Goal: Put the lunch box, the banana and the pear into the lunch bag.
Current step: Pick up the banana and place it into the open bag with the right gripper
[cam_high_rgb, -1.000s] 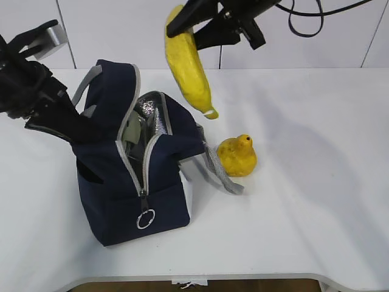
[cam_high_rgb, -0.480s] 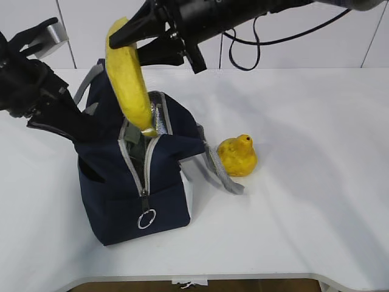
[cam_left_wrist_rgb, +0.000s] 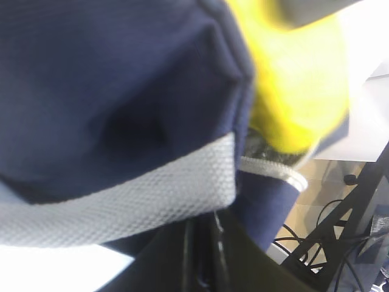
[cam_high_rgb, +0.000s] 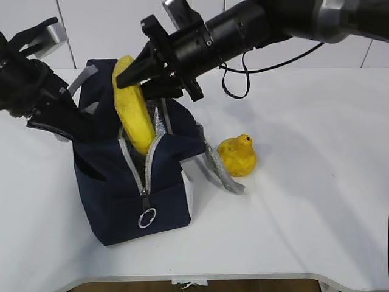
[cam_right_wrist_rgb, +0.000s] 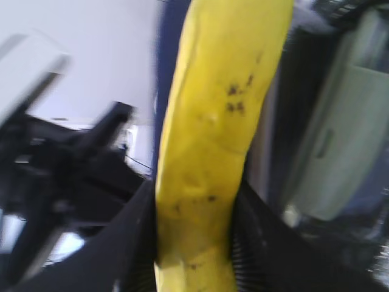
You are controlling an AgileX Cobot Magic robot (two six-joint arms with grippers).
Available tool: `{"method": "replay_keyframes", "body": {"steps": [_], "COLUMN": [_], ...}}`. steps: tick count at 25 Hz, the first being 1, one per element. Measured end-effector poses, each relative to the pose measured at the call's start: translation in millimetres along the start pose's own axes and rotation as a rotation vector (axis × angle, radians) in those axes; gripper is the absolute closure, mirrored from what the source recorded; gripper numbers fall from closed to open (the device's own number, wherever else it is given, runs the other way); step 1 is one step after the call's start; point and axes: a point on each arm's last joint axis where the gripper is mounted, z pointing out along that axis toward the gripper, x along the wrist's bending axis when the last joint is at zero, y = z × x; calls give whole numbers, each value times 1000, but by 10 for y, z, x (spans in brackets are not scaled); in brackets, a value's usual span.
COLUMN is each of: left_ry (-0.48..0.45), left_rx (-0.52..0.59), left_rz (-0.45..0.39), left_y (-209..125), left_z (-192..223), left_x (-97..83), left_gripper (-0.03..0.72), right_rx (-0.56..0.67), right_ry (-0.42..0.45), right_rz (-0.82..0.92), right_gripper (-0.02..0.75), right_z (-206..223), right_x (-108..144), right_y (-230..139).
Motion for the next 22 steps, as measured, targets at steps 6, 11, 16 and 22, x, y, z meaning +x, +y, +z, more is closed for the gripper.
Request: {"method": "replay_keyframes", "body": {"steps": [6, 11, 16, 22], "left_ry": [-4, -45, -57, -60], "left_rx": [-5, -17, -9, -5], "left_rz": [-3, -20, -21, -21], "left_y": [5, 15, 8, 5], "left_z": [0, 0, -1, -1], "left_x": [-3, -41, -52, -55], "left_gripper": [694, 694, 694, 694], "right_rx": [54, 70, 77, 81], "right_ry": [-148, -183, -204, -213], "right_rz": [-46, -47, -55, -59], "right_gripper": [464, 456, 353, 182], "right_z": [6, 25, 21, 19], "right_x": [-162, -235, -253, -262], "right_y": [-43, -53, -58, -61]}}
